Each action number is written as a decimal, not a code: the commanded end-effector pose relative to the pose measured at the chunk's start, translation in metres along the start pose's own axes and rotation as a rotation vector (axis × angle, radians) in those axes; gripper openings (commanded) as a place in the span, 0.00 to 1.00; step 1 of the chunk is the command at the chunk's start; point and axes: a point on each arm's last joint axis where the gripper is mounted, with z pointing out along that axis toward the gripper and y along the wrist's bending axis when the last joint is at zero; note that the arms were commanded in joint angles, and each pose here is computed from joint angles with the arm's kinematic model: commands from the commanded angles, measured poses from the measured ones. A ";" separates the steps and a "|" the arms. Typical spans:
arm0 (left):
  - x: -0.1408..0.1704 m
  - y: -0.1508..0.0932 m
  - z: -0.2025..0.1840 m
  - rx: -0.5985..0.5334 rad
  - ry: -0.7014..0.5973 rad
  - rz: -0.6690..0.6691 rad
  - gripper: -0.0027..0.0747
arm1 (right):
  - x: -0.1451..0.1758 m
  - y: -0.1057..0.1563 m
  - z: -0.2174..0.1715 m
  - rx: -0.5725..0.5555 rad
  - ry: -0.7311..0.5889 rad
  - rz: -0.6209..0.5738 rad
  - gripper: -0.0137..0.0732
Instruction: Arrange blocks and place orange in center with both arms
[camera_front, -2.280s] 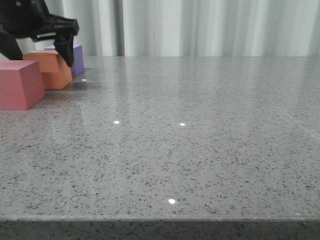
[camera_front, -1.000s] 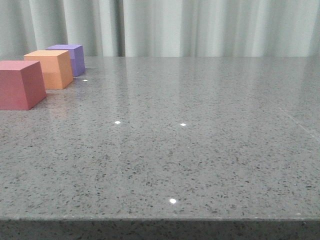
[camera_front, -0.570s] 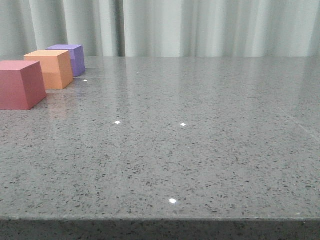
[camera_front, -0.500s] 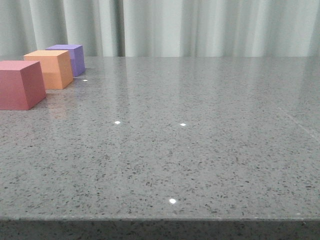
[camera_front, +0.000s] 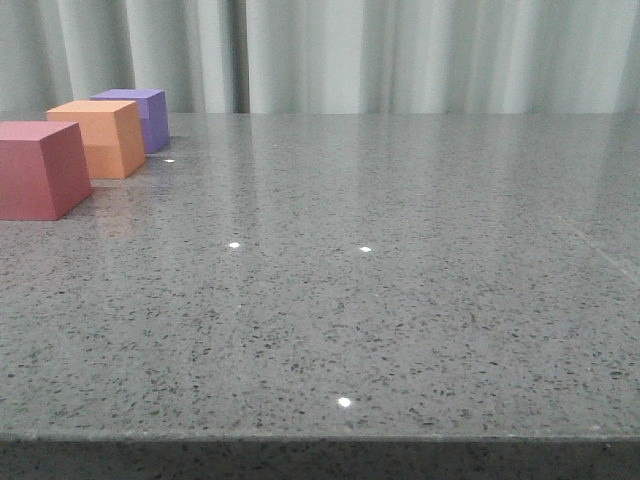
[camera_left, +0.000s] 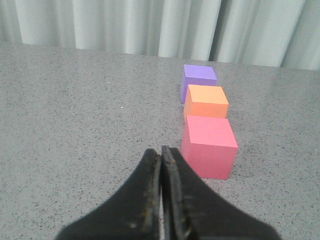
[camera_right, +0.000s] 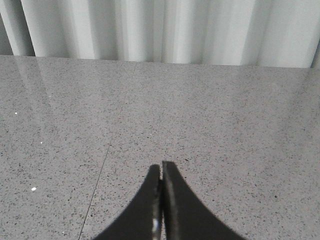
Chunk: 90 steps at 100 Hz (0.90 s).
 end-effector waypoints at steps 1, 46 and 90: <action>-0.015 -0.004 -0.002 0.032 -0.094 -0.005 0.01 | -0.015 0.001 -0.002 -0.007 -0.096 -0.019 0.08; -0.019 -0.011 -0.004 0.092 -0.174 0.113 0.01 | -0.015 0.001 -0.002 -0.007 -0.096 -0.019 0.08; 0.055 0.002 0.003 0.015 -0.324 0.036 0.01 | -0.015 0.001 -0.002 -0.007 -0.096 -0.019 0.08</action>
